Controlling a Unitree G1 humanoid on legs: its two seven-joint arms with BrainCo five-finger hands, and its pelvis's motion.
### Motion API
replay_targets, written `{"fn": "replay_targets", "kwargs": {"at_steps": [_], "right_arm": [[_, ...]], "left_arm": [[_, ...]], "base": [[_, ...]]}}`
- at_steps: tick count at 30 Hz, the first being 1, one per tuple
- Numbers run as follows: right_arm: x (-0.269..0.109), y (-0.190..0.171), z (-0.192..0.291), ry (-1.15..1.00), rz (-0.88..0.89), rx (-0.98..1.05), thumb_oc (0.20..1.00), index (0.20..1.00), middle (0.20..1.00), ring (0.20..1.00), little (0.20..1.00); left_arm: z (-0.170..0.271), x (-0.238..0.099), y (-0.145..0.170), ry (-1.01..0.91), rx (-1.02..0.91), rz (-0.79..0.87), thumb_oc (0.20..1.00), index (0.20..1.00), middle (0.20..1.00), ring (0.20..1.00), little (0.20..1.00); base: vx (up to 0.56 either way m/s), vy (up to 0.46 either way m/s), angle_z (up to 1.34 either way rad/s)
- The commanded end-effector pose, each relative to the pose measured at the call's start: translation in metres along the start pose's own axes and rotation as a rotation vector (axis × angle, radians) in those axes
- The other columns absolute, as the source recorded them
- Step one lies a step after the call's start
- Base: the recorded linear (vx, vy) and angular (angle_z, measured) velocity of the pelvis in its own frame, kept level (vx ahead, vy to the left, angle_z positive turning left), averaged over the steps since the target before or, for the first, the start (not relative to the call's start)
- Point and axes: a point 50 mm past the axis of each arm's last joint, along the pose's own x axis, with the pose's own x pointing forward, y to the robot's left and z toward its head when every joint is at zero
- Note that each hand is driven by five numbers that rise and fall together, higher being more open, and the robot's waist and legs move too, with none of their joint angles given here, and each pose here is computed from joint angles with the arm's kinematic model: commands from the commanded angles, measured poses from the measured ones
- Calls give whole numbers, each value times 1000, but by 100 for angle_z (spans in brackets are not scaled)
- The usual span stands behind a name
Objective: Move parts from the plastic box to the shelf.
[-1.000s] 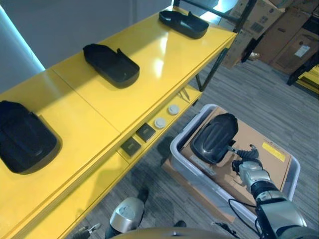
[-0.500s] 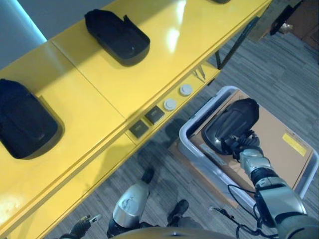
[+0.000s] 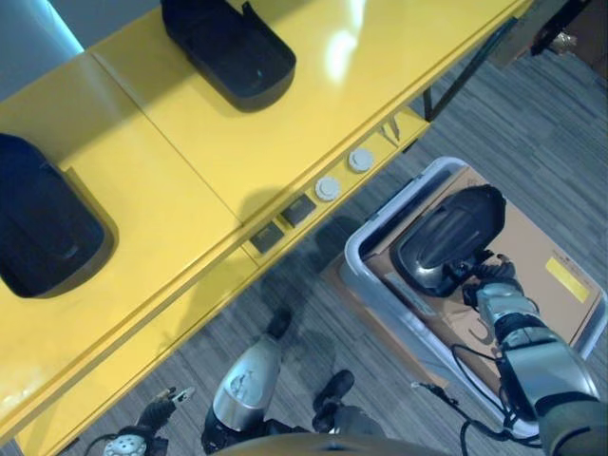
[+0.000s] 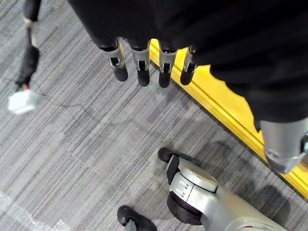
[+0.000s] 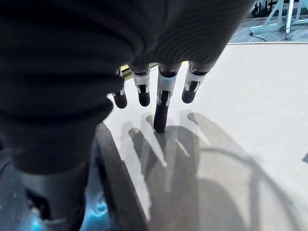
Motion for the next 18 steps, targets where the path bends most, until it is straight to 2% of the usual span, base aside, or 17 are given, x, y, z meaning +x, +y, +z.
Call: {"fn": "replay_targets", "kwargs": {"at_steps": [1,2,3,9,18], "right_arm": [[1,-13,-34,94,19,-132,702,702,702,702,702],[2,-13,-30,83,22,-131,482,482,482,482,482],[2,-13,-27,72,24,-134,200,200,200,200,200],[3,-13,-2,-7,21,-129,200,200,200,200,200],[3,-10,6,-45,30,-105,200,200,200,200,200]], "left_arm": [[-8,-7,16,18,27,24,1000,1000,1000,1000,1000],[-6,-7,16,13,27,24,1000,1000,1000,1000,1000],[-5,-7,17,8,24,23,1000,1000,1000,1000,1000],[4,-4,16,-30,12,17,1000,1000,1000,1000,1000],[16,-4,18,-113,25,7,1000,1000,1000,1000,1000]], "base": [[-70,-22,13],[-57,-9,14],[-60,-4,11],[-58,15,0],[-2,-15,-1]]}}
